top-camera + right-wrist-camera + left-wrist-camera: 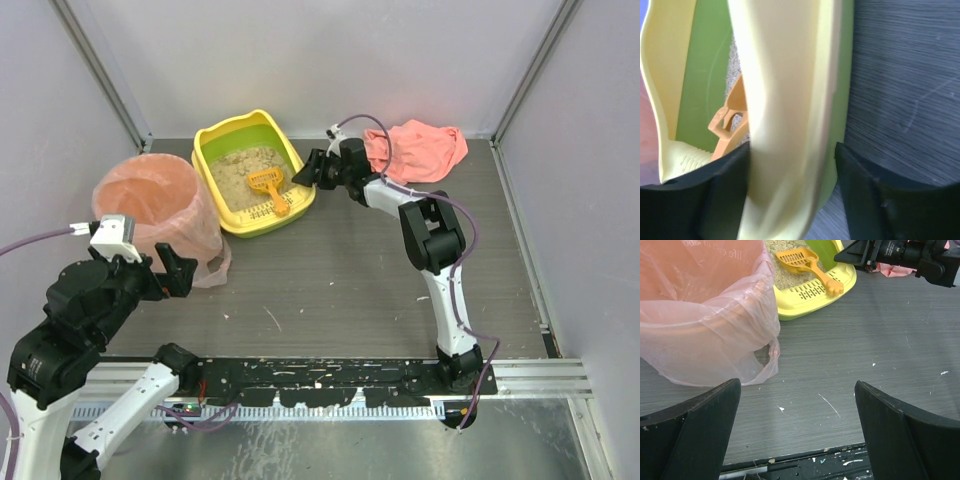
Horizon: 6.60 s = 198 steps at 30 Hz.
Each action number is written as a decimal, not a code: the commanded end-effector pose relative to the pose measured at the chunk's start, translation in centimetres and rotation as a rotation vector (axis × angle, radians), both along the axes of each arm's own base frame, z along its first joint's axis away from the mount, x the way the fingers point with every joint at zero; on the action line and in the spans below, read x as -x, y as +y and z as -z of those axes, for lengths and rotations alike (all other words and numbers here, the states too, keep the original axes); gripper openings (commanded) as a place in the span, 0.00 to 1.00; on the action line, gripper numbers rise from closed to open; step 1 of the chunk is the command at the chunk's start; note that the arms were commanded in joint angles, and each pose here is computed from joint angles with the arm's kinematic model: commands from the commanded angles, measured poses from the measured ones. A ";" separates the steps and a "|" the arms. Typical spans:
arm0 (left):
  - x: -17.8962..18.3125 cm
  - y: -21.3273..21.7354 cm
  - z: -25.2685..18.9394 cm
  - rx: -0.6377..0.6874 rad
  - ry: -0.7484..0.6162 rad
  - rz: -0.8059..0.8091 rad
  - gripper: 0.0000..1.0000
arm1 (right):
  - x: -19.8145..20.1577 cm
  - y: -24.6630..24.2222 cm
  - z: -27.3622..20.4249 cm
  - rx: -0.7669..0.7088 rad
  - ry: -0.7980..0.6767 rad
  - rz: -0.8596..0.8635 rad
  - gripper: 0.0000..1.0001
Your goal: Clean the litter box
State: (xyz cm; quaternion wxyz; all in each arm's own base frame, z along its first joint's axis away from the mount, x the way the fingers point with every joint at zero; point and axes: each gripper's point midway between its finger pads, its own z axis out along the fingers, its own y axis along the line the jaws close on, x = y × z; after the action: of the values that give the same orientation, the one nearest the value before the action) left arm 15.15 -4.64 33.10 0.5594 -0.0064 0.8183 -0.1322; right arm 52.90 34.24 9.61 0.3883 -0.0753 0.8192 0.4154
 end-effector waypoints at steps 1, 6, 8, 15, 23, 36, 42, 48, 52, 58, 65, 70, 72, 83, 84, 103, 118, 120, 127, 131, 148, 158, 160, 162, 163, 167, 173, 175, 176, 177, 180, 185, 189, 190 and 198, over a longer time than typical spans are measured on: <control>0.3 0.4 -0.8 0.010 -0.032 -0.012 0.98 | -0.6 0.3 -1.0 -0.018 0.005 0.012 0.56; 0.3 0.5 -0.6 0.016 -0.032 -0.021 0.98 | 0.3 -1.8 -0.5 -0.001 0.019 0.114 0.35; 0.2 0.4 -0.5 0.017 -0.029 -0.019 0.98 | 1.0 -2.8 -0.7 -0.002 0.017 0.161 0.29; -0.4 -0.3 -0.1 0.018 -0.010 -0.002 0.98 | 3.6 -7.9 -0.8 -0.006 0.025 0.355 0.21; -1.4 -1.2 -0.7 0.033 -0.018 0.018 0.98 | 9.1 -14.7 -0.8 0.015 0.033 0.527 0.20; -4.5 -1.9 0.0 -0.023 0.063 -0.032 0.98 | 18.7 -24.3 1.1 0.087 0.087 0.702 0.23; -6.2 -0.6 -0.2 -0.110 0.115 -0.133 0.98 | 21.0 -26.8 0.7 0.105 0.089 0.737 0.30; -8.3 -0.3 -1.1 -0.180 0.105 -0.170 0.98 | 21.3 -27.7 -0.2 0.139 0.081 0.733 0.65; -9.4 0.7 -0.8 -0.270 0.140 -0.227 0.98 | 21.1 -29.0 -1.6 0.190 0.050 0.764 0.81; -11.9 1.7 0.1 -0.345 0.189 -0.286 0.98 | 21.2 -29.4 -6.4 0.208 -0.043 0.750 0.87; -16.7 0.0 2.3 -0.313 0.270 -0.200 0.94 | 23.1 -28.7 -12.7 0.215 -0.174 0.657 0.87; -20.3 -1.0 3.6 -0.340 0.296 -0.180 0.82 | 24.4 -28.6 -15.1 0.207 -0.225 0.640 0.87; -21.1 -0.9 4.3 -0.360 0.328 -0.189 0.76 | 24.8 -28.6 -15.6 0.202 -0.234 0.639 0.87; -23.3 -0.4 8.4 -0.382 0.456 -0.214 0.35 | 25.6 -28.7 -16.3 0.218 -0.261 0.627 0.87; -23.4 -0.4 8.7 -0.386 0.466 -0.214 0.30 | 25.6 -28.7 -16.4 0.217 -0.265 0.626 0.87; -25.1 -16.0 6.4 -0.203 0.368 0.137 0.00 | 26.0 -28.8 -16.1 0.243 -0.272 0.614 0.87; -22.9 -17.5 6.3 -0.317 0.359 0.167 0.63 | 25.0 -28.4 -15.9 0.249 -0.234 0.595 0.87; -22.4 -16.9 4.9 -0.312 0.326 0.166 0.73 | 24.5 -28.9 -16.1 0.241 -0.215 0.643 0.87; -19.5 -13.8 -1.1 -0.271 0.157 0.134 0.97 | 23.9 -29.8 -15.3 0.235 -0.119 0.729 0.90; -17.3 -12.0 -3.0 -0.199 0.025 0.111 0.98 | 24.8 -27.6 -15.0 0.205 -0.102 0.591 0.91; -11.0 -10.3 0.5 -0.028 0.018 0.154 0.98 | 25.4 -17.4 -9.1 0.563 -0.030 0.552 0.89; -10.3 -9.0 -0.7 -0.046 -0.017 0.135 0.98 | 21.0 -19.6 -13.9 0.667 -0.142 0.641 0.89; -10.3 -8.8 -0.7 -0.048 -0.019 0.128 0.98 | 19.0 -22.0 -14.0 0.626 -0.110 0.674 0.89; -10.2 -8.9 -0.6 -0.048 -0.015 0.132 0.98 | 17.2 -23.2 -14.0 0.593 -0.099 0.675 0.89; -10.2 -9.0 -0.5 -0.050 -0.010 0.136 0.98 | 16.4 -23.8 -14.0 0.587 -0.097 0.678 0.90; -10.1 -9.4 -0.4 -0.045 0.004 0.152 0.98 | 13.1 -23.8 -13.2 0.549 -0.078 0.625 0.91; -9.7 -9.2 -0.5 -0.043 0.005 0.160 0.98 | 9.3 -23.9 -11.1 0.563 -0.053 0.573 0.85; -9.5 -9.1 -0.5 -0.048 0.007 0.163 0.98 | 8.4 -24.3 -10.4 0.587 -0.050 0.578 0.79; -9.5 -9.1 -0.5 -0.050 0.010 0.163 0.98 | 8.0 -24.5 -10.1 0.596 -0.050 0.582 0.75; -9.4 -9.0 -0.4 -0.054 0.013 0.163 0.98 | 7.6 -24.6 -9.6 0.607 -0.045 0.580 0.71; -9.2 -8.9 -0.3 -0.056 0.012 0.165 0.98 | 6.8 -24.6 -8.9 0.624 -0.035 0.574 0.60; -9.1 -8.7 -0.7 -0.060 0.006 0.165 0.98 | 6.3 -24.1 -7.5 0.650 -0.015 0.523 0.47; -9.1 -8.6 -0.6 -0.067 0.005 0.165 0.98 | 6.8 -23.4 -6.5 0.671 -0.012 0.467 0.36; -9.1 -8.6 -0.6 -0.066 0.006 0.164 0.98 | 7.0 -23.2 -6.2 0.683 -0.011 0.451 0.33; -9.0 -8.9 -0.3 -0.065 0.014 0.176 0.98 | 8.1 -22.3 -4.9 0.764 -0.051 0.379 0.21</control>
State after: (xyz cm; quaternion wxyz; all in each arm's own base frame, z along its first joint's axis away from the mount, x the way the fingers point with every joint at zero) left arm 24.27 -13.46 31.28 0.5163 0.0820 0.8411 -0.1389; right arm 44.96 9.27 14.35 0.4095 -0.0237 0.9115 -0.0311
